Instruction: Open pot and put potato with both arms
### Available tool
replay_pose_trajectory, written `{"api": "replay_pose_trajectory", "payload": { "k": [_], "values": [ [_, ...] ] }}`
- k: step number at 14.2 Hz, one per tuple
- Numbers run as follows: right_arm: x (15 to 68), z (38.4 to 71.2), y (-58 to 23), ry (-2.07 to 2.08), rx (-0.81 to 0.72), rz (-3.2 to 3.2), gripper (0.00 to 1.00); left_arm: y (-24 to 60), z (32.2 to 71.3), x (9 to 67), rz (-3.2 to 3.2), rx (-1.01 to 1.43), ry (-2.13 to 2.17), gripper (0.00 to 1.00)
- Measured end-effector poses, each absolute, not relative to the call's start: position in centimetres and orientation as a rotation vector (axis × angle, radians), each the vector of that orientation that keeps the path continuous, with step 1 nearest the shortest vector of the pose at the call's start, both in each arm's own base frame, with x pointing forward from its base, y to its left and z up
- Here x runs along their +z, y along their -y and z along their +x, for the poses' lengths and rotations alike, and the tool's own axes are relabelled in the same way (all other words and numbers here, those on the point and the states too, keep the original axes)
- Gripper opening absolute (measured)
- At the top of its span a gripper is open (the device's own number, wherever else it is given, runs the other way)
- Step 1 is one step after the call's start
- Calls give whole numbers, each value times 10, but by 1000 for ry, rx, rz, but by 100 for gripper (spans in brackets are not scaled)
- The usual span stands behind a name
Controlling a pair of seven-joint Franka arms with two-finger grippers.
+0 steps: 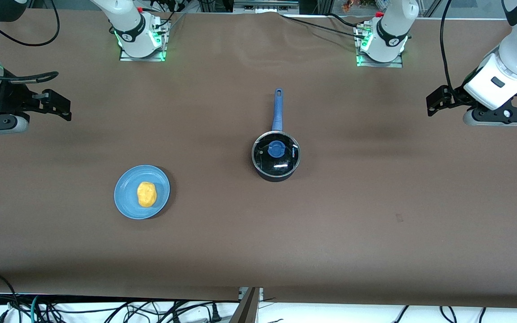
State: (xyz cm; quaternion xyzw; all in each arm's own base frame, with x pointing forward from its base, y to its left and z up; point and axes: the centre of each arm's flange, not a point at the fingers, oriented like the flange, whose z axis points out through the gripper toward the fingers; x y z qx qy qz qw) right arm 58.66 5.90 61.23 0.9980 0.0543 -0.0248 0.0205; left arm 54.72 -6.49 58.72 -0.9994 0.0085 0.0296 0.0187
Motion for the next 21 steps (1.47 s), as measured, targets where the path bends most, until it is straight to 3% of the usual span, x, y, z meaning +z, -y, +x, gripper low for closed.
{"api": "replay_pose_trajectory", "payload": {
  "k": [15, 21],
  "values": [
    [612, 587, -59, -168, -77, 3095, 100, 70, 550, 580, -3097, 163, -55, 100],
    [612, 587, -57, -163, -77, 3095, 100, 115, 554, 541, -3072, 333, -188, 100]
  ]
}}
